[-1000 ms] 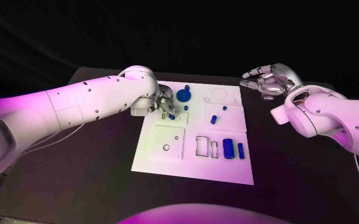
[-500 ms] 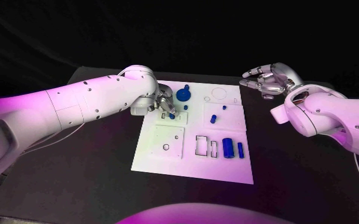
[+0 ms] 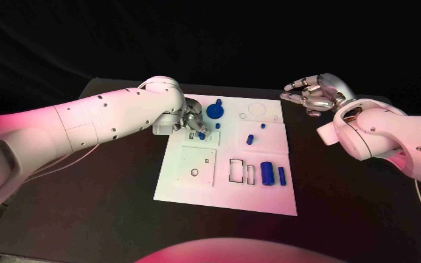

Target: Assemble the parts on the task board

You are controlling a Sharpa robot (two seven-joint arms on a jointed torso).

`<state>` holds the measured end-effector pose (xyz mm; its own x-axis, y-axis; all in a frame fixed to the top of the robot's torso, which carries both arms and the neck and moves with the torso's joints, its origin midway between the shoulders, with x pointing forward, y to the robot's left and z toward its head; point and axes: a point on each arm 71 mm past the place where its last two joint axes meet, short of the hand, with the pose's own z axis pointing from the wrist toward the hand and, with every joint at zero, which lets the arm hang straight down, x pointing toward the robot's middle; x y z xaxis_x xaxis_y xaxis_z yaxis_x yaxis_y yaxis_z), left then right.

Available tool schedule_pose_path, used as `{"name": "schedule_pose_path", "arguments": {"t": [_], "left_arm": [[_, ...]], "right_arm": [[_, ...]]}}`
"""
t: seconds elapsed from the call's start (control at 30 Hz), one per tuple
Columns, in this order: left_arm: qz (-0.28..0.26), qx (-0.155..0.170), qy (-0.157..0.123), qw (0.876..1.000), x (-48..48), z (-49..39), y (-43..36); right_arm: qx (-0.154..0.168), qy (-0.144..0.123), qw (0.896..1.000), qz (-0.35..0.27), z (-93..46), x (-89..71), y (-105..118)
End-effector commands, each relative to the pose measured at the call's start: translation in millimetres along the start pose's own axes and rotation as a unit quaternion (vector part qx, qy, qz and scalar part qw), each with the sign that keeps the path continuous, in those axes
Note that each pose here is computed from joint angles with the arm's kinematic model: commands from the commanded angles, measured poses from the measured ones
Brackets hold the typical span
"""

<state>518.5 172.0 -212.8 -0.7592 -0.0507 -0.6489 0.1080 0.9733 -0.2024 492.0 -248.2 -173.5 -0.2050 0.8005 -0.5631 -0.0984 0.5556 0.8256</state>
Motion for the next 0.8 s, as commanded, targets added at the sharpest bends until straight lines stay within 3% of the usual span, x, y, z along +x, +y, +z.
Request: {"name": "schedule_pose_path", "arguments": {"t": [0.03,0.8], "left_arm": [[0.008,0.0,0.02,1.0,8.9,3.9,-0.9],[0.01,0.0,0.021,1.0,9.7,2.1,1.1]], "right_arm": [[-0.004,0.002,1.0,-0.001,-0.2,0.6,0.2],[-0.002,0.002,1.0,0.0,-0.7,0.9,-1.8]]}}
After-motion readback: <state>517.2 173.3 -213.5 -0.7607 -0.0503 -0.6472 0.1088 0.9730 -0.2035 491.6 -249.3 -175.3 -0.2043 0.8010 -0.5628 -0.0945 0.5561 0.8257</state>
